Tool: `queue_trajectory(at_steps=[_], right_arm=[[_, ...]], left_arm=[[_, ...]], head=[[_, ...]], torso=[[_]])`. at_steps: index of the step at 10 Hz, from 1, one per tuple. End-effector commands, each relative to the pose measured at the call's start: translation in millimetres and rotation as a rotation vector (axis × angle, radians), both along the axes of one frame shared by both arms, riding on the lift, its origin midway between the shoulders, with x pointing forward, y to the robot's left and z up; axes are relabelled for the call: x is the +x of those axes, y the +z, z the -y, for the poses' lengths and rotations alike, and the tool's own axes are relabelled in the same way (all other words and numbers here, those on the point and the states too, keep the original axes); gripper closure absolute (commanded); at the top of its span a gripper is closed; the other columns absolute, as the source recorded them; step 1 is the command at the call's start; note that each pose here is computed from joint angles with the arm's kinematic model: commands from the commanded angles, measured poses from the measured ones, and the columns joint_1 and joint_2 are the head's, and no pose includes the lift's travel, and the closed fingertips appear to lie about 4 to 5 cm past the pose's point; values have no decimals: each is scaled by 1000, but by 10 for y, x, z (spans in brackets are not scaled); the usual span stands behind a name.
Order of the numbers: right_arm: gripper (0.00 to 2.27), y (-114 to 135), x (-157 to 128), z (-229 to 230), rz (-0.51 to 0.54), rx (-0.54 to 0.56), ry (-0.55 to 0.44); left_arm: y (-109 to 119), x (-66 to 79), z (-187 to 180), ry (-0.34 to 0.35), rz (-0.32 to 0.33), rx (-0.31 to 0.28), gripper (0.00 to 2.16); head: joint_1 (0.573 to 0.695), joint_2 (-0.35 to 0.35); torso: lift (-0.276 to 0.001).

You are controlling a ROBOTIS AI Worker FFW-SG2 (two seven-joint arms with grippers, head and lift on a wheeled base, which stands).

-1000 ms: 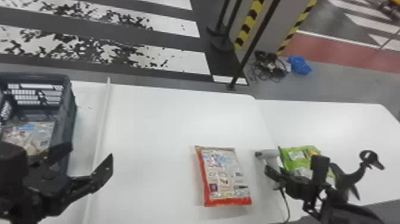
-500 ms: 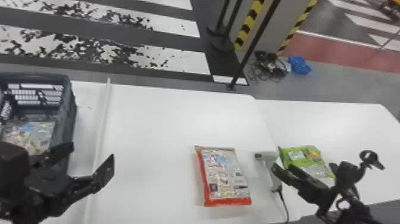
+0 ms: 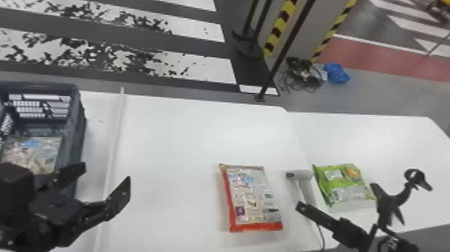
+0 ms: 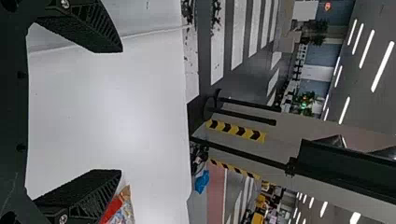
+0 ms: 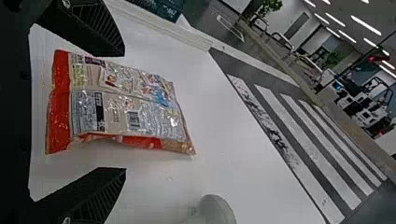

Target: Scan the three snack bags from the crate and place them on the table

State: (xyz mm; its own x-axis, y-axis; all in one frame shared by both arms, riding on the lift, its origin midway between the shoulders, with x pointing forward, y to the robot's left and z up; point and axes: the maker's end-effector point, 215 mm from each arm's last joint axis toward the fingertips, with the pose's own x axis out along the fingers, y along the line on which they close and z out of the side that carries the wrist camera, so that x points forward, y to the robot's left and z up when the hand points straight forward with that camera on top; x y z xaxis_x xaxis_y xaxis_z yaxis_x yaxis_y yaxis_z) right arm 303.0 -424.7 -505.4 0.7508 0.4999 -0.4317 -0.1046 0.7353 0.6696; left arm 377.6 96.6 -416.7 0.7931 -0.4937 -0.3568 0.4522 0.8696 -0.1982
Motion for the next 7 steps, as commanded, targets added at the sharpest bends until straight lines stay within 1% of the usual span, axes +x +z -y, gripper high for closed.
queue_trajectory(at_steps=[1,3,5,7], right_arm=[[63,-81,78,-213,-20,-13,66],[63,-296,307,-354,-21,-80,140],[63,-442,518,-384,-29,-123,193],[63,-550,564,-414,-46,-153,239]], left_arm=[[13,-28,16,-3,-3,-8,70],[-4,-60,-1,-1,-7,-6,70],[-17,-70,-22,7,-9,4,70],[-36,-82,-44,14,-12,11,70]], head=[[695,-350],[695,-350],[695,-350],[695,-350]], torso=[[-36],[-36],[-36],[-36]])
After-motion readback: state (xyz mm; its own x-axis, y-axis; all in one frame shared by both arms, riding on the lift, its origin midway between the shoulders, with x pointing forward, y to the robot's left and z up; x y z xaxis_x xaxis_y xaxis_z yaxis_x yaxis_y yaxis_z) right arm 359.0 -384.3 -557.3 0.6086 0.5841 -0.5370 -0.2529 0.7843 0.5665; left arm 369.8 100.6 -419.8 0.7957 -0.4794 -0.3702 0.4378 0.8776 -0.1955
